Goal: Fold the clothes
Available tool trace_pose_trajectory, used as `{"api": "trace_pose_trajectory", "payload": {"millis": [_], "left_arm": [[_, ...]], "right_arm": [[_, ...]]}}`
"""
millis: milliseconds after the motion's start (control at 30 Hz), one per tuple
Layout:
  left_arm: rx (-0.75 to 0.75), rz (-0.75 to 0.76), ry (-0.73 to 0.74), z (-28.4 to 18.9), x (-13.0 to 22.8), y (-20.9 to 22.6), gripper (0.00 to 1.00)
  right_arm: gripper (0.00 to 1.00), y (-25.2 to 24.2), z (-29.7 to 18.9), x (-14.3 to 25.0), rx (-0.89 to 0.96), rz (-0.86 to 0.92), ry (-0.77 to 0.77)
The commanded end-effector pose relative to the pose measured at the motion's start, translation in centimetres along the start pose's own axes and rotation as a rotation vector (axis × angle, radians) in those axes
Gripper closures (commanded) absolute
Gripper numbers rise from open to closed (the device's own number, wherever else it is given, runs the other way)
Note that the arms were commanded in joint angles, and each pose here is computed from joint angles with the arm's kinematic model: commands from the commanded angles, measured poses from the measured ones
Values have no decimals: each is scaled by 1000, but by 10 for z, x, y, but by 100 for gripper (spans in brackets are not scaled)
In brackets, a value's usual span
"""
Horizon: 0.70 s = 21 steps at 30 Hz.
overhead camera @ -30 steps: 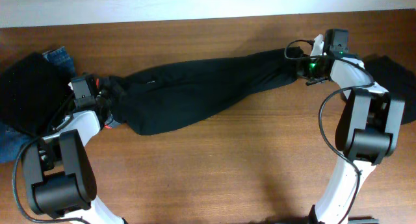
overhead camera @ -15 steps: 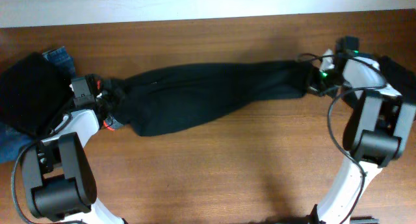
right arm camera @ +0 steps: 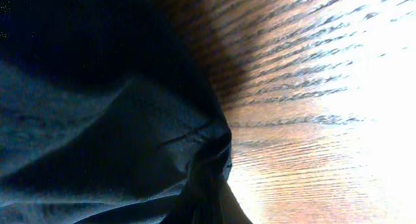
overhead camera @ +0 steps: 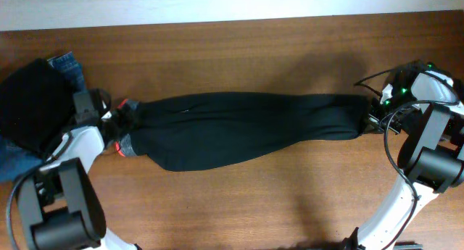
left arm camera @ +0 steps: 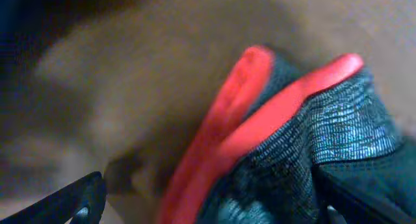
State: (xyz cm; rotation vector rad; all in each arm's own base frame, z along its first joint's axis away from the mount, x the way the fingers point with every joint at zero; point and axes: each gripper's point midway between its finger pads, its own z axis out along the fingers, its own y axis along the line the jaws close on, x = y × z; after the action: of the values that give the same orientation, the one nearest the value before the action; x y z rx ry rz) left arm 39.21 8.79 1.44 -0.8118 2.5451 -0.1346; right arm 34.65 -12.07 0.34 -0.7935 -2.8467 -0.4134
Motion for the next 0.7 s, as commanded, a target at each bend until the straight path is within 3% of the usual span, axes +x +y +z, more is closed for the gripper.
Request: {"api": "trace_pose_trajectory", "payload": {"millis": [0, 167, 500, 667], "left_arm": [[-45, 3, -140, -40, -33, 18, 1], [-32, -14, -186, -70, -43, 20, 1], [-11, 37, 87, -67, 28, 4, 4], [19, 195, 116, -67, 44, -21, 7]], "right_arm": [[96, -23, 9, 4, 102, 0, 27], [96, -23, 9, 3, 102, -1, 22], [96, -21, 10, -1, 101, -7, 7], [96, -20, 10, -1, 98, -8, 8]]}}
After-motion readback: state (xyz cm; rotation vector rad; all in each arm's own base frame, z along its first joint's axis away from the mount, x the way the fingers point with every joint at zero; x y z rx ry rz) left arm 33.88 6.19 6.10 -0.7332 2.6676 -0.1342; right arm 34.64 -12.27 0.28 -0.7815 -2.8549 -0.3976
